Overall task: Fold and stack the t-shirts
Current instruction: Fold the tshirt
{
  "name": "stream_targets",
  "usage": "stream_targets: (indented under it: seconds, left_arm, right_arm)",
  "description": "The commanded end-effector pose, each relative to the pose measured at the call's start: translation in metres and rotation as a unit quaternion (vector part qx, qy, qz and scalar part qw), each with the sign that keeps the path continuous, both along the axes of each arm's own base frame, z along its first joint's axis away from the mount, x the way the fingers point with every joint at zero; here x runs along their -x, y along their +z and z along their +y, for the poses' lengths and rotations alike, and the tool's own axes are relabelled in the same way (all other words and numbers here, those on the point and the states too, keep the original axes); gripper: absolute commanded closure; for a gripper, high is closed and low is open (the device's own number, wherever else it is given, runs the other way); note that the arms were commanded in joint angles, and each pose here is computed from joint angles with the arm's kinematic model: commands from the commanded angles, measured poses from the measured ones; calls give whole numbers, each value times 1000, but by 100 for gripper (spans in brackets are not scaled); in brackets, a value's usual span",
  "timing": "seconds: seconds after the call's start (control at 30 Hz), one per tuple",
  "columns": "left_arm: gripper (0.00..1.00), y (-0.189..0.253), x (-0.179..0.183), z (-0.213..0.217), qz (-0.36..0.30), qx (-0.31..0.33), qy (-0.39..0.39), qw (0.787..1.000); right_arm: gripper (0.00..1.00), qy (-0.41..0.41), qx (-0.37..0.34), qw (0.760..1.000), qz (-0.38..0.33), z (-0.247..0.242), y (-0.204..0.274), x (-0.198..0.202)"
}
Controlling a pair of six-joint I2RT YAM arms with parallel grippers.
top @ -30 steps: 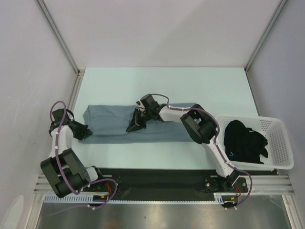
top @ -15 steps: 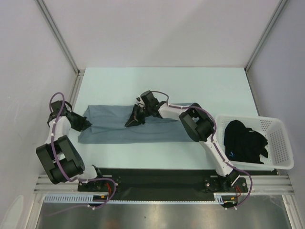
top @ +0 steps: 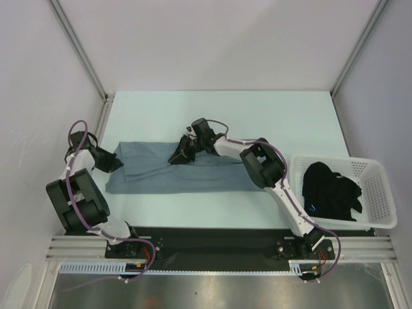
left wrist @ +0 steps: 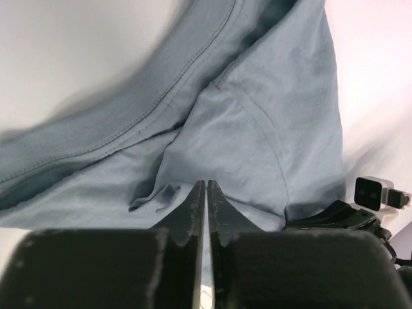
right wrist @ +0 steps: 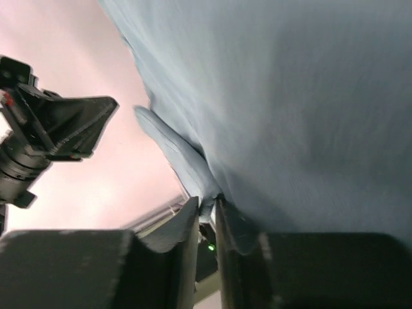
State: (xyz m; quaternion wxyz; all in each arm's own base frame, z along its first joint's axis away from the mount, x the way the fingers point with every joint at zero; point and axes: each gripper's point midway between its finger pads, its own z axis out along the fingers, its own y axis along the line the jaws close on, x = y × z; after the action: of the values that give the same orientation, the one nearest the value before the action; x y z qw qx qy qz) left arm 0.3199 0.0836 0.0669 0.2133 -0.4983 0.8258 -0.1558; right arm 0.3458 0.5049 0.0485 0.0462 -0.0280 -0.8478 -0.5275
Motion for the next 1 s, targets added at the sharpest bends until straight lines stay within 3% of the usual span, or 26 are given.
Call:
stream_targets:
  seconds: [0.0,0.1,0.13,0.23,0.3,0.37,0.47,0.53,0.7,0.8,0.9,0.97]
  left_arm:
    - [89,22,-27,11,-41,-26,-14,999]
    - [71,38,-32,16,-43,-54,-35,997]
    - [66,42,-31,17,-39,-72,-45,996]
    - [61,56,-20,6,-46,-87,-68,993]
    - [61,49,-6,-9,-44,-77,-85,992]
    - [62,45,9,-30,-50,-64,-106,991]
    - [71,38,27,-54,-59,-34,-121,990]
    - [70,37,24,-70,-88,-15,-138,986]
    - [64,20,14,-95,-107,48,-164,980]
    - [57,16,6,-84,-83,31,-157,984]
    - [42,20,9,-77,-67,10,-151,986]
    - [39,16,15,-76,-50,10,-144,988]
  right_arm:
    - [77,-15,-44,999,-7,11,27,-21]
    - [64,-20,-53,998,-10,15,35,-30]
    - [54,-20,-48,999,-16,14,35,-32]
    - [50,-17,-34,999,-34,9,37,-35]
    - [50,-17,-7,998,-53,-1,43,-36]
    - [51,-5,22,993,-116,-9,45,-39]
    - [52,23,48,983,-173,-20,58,-33]
    - [52,37,70,979,-189,-30,64,-25]
    - [52,24,121,970,-210,-78,48,-39]
    - [52,33,134,969,-203,-95,45,-41]
    - [52,24,154,969,-191,-119,42,-46]
    - [52,15,168,966,-197,-138,43,-53]
